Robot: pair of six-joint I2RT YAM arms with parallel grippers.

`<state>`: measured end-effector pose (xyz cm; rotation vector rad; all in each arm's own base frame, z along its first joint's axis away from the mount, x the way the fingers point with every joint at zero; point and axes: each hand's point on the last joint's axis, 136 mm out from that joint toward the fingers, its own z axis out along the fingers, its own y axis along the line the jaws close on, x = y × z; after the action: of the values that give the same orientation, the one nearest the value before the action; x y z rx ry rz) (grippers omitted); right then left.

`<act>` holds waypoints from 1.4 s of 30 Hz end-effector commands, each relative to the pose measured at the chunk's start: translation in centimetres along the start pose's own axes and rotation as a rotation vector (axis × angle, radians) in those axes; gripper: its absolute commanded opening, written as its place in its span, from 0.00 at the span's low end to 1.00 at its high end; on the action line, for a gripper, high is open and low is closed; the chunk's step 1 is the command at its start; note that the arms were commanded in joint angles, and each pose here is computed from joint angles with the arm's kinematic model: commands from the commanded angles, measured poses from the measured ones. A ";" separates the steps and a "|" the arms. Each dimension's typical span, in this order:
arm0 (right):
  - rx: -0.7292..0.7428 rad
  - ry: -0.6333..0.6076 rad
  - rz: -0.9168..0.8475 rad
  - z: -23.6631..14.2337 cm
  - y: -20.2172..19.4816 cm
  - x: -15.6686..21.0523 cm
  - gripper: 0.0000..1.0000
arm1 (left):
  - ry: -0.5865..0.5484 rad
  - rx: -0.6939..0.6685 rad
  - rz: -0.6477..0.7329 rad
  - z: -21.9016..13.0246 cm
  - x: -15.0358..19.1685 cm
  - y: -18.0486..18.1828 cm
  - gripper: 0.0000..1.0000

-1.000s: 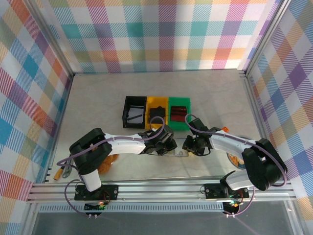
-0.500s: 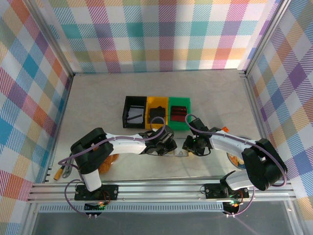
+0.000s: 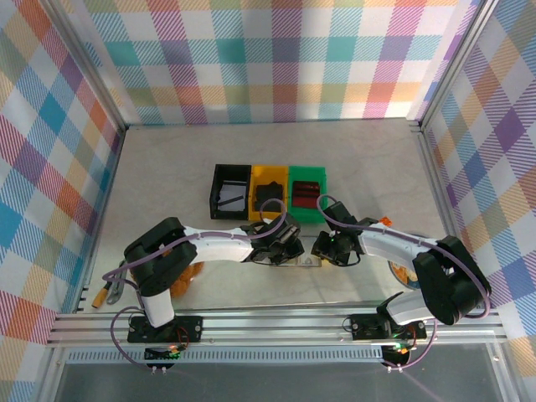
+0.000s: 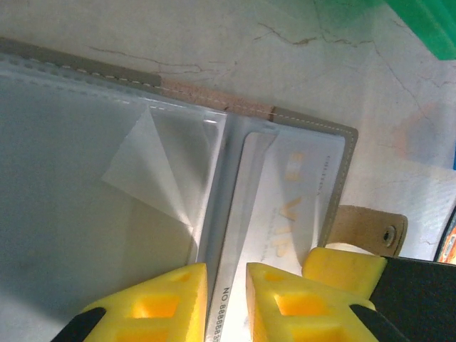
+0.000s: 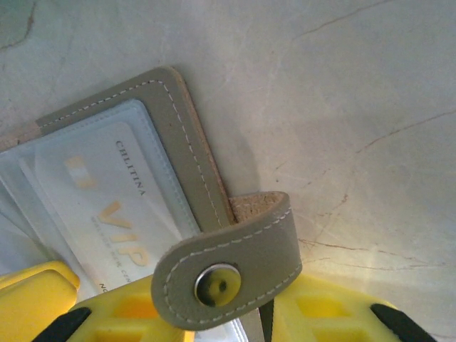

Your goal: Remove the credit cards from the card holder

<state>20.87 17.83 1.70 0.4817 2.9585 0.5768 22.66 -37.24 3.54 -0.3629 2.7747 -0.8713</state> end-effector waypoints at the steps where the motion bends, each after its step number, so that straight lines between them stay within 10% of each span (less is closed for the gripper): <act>1: 0.015 0.026 -0.003 0.7 -0.6 0.5 0.31 | 0.010 -0.033 0.034 0.6 0.6 0.3 0.21; 42: -0.006 0.054 0.017 1.9 -0.9 1.2 0.30 | -0.002 0.106 0.016 1.2 0.6 -1.2 0.15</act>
<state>20.92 17.91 1.51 0.4955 2.9584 0.6015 22.94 -37.66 2.64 -0.3375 2.7456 -0.9084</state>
